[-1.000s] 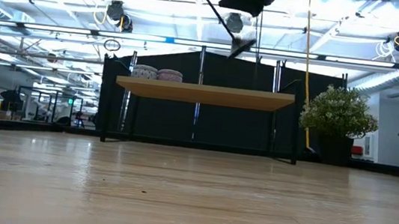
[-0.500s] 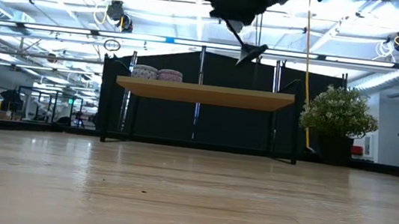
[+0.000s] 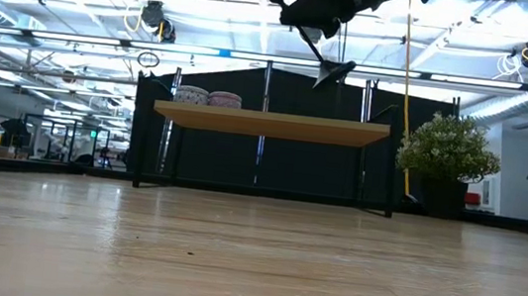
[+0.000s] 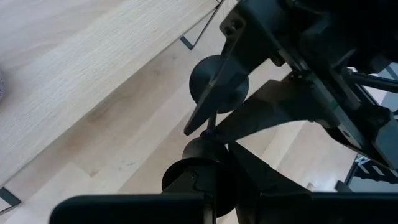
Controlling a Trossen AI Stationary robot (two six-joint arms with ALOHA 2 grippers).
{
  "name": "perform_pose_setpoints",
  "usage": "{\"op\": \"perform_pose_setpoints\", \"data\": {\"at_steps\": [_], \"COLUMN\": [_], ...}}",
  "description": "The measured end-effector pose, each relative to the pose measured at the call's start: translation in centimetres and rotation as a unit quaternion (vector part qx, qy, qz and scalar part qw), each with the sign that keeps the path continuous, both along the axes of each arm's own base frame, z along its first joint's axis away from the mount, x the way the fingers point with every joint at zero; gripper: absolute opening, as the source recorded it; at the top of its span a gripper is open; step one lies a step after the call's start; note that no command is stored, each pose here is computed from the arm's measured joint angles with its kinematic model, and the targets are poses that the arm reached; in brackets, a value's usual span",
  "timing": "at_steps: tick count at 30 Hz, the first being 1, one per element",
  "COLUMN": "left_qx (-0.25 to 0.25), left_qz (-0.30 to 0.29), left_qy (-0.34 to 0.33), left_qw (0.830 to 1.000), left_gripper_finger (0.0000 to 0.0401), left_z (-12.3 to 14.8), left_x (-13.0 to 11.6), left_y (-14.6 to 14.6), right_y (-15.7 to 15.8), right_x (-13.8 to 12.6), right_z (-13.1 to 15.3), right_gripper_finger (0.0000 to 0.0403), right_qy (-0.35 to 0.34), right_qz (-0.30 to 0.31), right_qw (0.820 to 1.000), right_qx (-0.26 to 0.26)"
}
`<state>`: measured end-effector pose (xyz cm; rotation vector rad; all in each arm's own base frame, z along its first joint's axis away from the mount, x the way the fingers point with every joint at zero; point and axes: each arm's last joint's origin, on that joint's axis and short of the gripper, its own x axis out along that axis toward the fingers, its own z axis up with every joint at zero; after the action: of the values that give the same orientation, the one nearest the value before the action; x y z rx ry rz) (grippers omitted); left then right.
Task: Pick & Place candle stick holders
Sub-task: Put the top black candle holder on the shelf
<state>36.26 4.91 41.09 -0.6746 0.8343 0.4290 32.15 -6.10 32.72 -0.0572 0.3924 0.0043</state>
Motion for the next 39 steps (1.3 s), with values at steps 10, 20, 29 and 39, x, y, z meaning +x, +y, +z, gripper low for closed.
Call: {"op": "perform_pose_setpoints", "data": {"at_steps": [10,20,29,39], "left_qx": [-0.002,0.023,0.062,0.178], "left_qz": [-0.002,-0.020,0.016,0.044], "left_qy": [-0.001,-0.053,-0.102,-0.060], "left_qw": [1.000,0.998,0.993,0.981], "left_gripper_finger": [0.0022,0.0168,0.0276,0.0265], "left_z": [0.0,2.0,5.7,6.8], "left_x": [0.0,-1.1,-5.4,-8.1], "left_y": [0.0,0.2,0.9,0.0], "right_y": [0.0,-0.3,-1.8,-6.9], "right_x": [0.0,-0.3,-0.7,-3.4], "right_z": [0.0,0.1,0.5,3.2], "right_gripper_finger": [0.0009,0.0008,0.0008,0.0008], "right_qy": [0.001,0.006,-0.005,-0.104], "right_qz": [-0.001,-0.034,-0.100,-0.236], "right_qw": [1.000,0.999,0.995,0.965], "right_qx": [0.001,0.000,-0.022,-0.042]}}
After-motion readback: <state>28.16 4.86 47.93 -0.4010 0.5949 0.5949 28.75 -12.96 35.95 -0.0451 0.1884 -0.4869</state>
